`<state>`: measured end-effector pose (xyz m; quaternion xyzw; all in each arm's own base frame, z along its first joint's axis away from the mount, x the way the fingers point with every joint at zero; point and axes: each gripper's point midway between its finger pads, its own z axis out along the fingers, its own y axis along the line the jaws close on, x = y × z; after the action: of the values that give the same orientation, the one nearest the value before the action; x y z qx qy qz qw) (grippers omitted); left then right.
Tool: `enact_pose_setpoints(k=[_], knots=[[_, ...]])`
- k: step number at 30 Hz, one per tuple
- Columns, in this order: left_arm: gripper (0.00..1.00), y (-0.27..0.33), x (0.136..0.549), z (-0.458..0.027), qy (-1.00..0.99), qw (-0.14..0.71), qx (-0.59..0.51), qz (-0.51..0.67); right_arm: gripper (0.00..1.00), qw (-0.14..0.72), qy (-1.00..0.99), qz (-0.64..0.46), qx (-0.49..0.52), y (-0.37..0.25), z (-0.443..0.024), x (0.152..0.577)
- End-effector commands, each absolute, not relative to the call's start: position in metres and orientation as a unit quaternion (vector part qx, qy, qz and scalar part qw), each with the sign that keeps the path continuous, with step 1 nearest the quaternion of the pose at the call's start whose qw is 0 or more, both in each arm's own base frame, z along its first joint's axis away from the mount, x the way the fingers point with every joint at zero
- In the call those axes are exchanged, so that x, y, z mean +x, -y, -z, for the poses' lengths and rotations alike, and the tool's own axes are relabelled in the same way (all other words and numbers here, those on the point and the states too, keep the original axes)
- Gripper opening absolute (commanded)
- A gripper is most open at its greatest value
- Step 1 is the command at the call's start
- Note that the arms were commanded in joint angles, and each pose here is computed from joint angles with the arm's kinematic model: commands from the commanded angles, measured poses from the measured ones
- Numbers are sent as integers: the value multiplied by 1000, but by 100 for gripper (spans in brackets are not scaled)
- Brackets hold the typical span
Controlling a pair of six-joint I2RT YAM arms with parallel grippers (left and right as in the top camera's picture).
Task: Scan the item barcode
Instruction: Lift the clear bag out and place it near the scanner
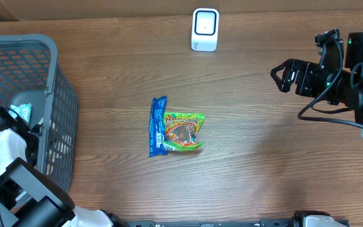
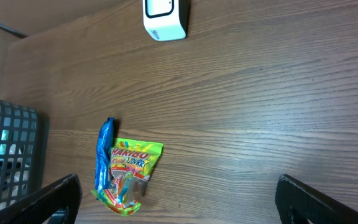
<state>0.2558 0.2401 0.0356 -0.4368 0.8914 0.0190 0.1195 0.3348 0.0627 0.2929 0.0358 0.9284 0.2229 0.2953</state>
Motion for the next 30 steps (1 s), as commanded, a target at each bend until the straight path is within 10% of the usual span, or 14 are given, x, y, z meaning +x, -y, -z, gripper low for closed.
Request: enact_pose_setpoints(k=[1, 7, 19, 24, 30], knots=[[4, -220, 239, 2, -892, 57, -449, 15, 100, 307, -924, -224, 32, -61, -301, 337], [4, -224, 254, -37, -891, 66, -447, 36, 100, 304, -926, -224, 33, -61, -300, 335], [4, -235, 287, -342, -871, 309, -381, -9, 100, 304, -925, -224, 33, -61, -300, 336], [4, -142, 292, -434, -873, 438, -207, 47, 100, 304, -925, -224, 33, -61, -300, 336], [4, -7, 306, -418, -911, 388, 32, 132, 100, 304, -925, -224, 33, -61, -300, 335]])
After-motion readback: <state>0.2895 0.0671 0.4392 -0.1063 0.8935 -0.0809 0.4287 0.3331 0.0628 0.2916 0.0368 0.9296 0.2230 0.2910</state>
